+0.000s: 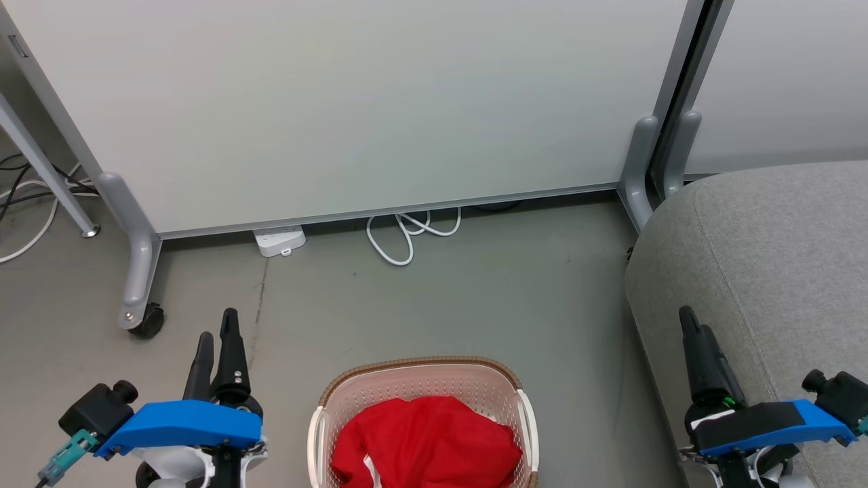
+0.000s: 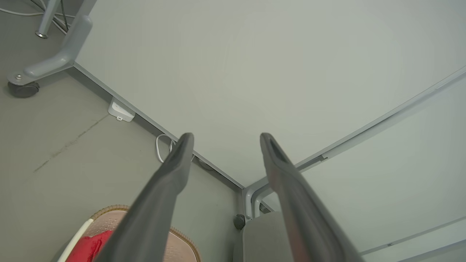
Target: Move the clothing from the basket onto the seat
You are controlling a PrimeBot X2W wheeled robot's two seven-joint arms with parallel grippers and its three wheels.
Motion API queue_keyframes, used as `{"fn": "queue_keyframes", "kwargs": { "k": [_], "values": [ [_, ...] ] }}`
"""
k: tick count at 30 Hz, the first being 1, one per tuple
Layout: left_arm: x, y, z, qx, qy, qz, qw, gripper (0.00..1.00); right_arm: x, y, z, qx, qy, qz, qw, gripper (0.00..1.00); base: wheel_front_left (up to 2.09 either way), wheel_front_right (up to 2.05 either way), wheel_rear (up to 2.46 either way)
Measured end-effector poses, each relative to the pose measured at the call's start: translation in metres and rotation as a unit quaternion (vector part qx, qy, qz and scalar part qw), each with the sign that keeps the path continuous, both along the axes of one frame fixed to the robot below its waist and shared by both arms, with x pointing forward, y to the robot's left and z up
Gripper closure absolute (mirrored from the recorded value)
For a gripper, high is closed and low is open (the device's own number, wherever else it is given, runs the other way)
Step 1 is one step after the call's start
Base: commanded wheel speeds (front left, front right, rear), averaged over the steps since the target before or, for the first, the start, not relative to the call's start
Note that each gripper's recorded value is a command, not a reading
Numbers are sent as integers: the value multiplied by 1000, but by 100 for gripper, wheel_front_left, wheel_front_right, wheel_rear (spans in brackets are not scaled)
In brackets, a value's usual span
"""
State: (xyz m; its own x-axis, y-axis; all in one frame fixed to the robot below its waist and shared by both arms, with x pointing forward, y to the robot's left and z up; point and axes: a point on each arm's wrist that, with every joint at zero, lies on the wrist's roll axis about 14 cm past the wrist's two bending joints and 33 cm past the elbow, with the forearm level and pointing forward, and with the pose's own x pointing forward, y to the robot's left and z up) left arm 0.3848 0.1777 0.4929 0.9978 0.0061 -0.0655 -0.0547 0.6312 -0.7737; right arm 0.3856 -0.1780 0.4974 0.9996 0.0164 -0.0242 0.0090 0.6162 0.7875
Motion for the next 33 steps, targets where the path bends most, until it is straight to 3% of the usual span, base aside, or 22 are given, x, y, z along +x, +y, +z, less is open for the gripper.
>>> {"fn": "queue_keyframes", "kwargs": {
  "k": [14,33],
  "values": [
    [-1,-9,-2,103,-5,-15,995,0,0,7,0,-102,-10,12,995,0,0,0,0],
    [-3,-21,0,219,-25,-38,975,0,1,14,1,-208,-26,24,977,0,0,0,0]
  ]
}}
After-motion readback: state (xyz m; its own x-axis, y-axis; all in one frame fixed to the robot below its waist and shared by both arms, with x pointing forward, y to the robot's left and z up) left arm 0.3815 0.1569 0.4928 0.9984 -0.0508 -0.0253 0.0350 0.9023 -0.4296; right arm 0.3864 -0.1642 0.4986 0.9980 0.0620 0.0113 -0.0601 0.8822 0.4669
